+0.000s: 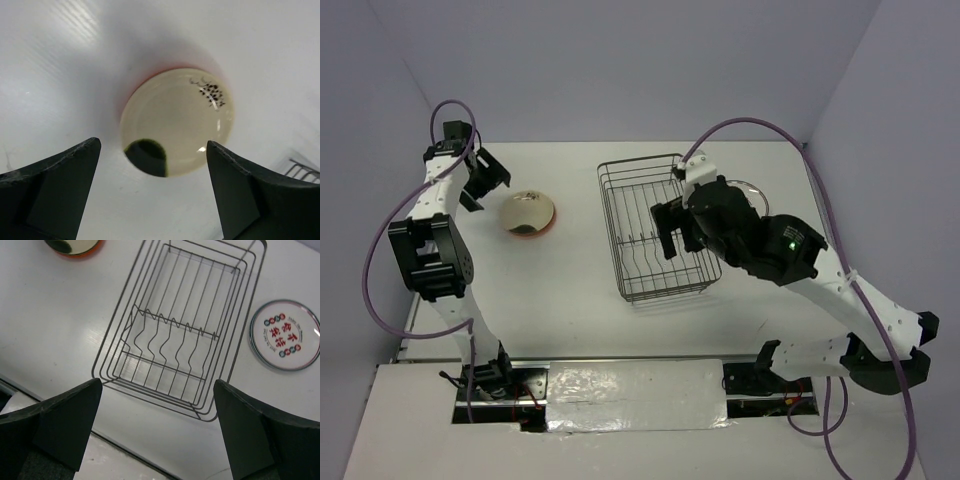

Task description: Unload the plates from the dish rack

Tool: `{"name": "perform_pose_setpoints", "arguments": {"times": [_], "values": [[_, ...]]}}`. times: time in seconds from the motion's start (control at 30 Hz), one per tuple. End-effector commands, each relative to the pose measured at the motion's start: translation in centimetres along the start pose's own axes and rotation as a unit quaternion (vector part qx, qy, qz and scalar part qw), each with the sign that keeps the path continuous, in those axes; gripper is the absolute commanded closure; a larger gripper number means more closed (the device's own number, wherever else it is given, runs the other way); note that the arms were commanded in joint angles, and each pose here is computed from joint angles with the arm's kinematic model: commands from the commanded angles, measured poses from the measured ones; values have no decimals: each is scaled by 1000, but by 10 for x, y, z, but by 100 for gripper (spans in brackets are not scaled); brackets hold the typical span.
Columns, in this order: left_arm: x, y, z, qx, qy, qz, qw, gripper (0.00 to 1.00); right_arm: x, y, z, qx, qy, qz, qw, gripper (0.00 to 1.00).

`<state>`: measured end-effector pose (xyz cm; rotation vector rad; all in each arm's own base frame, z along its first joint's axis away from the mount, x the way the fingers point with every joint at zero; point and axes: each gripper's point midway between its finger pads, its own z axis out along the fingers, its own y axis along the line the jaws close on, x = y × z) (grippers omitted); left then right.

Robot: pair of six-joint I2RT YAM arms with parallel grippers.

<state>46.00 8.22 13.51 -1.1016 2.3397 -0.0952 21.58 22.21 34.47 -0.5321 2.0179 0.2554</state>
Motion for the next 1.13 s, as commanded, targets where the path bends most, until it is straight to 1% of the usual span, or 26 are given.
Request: {"name": "perform_pose_setpoints", "arguments": {"times": [0.0,0.03,0.07,0.1,0.13,0.17,0.2,0.23,0.27,0.3,0.33,0.37,0.4,0.43,0.47,0.5,0.53,0.57,0.6,0.63,0.7,0.73,0.8,0.93,1.1], "values": [[16,23,-22,-65,40,49,996,1,3,-24,2,14,15,72,997,0],[20,24,-28,-66,49,63,995,0,10,-28,6,15,25,90,995,0],[30,33,-35,-84,65,75,992,0,6,-40,3,23,14,114,993,0],[33,34,-41,-82,61,86,991,1,7,-49,2,32,9,129,991,0],[36,23,-63,-49,43,115,991,0,14,-57,3,47,10,152,987,0],[54,26,-65,-41,53,136,988,1,15,-69,0,67,3,173,983,0],[56,19,-75,-27,34,152,987,1,16,-92,-9,99,-12,201,975,0],[67,15,-97,-24,8,187,982,0,20,-99,-11,106,-14,212,971,0],[70,15,-108,-26,-11,202,979,0,22,-107,-16,116,-16,224,968,0],[81,3,-136,-7,-45,229,972,0,23,-119,-26,130,-27,241,961,0],[85,14,-142,-28,-67,224,972,1,30,-125,-32,140,-22,246,959,0],[93,16,-150,-20,-73,226,971,1,33,-127,-37,145,-20,249,957,0],[94,18,-176,11,-102,213,972,1,37,-130,-42,151,-19,252,956,0],[103,29,-178,10,-103,190,976,1,40,-133,-52,156,-25,256,954,0],[106,35,-186,21,-112,180,977,0,48,-134,-59,162,-16,257,953,0],[104,41,-211,54,-145,162,975,0,51,-135,-65,165,-19,258,952,0],[107,50,-214,59,-154,147,975,1,55,-138,-78,168,-32,259,951,0],[106,56,-223,64,-171,139,973,1,59,-139,-86,169,-37,257,951,0],[104,65,-244,88,-200,127,967,0,64,-141,-92,173,-41,254,951,0],[106,75,-250,83,-206,129,966,1,68,-147,-106,186,-58,253,947,0],[103,93,-267,78,-235,126,960,0,81,-153,-117,206,-51,248,945,0],[109,107,-272,57,-228,128,964,0,85,-155,-123,213,-51,248,944,0],[106,122,-280,33,-239,125,962,0,96,-160,-135,231,-50,250,939,0],[106,136,-293,36,-261,121,957,1,100,-163,-146,235,-65,255,936,0],[107,133,-294,65,-279,126,950,1,99,-161,-143,231,-62,254,937,0]]}}
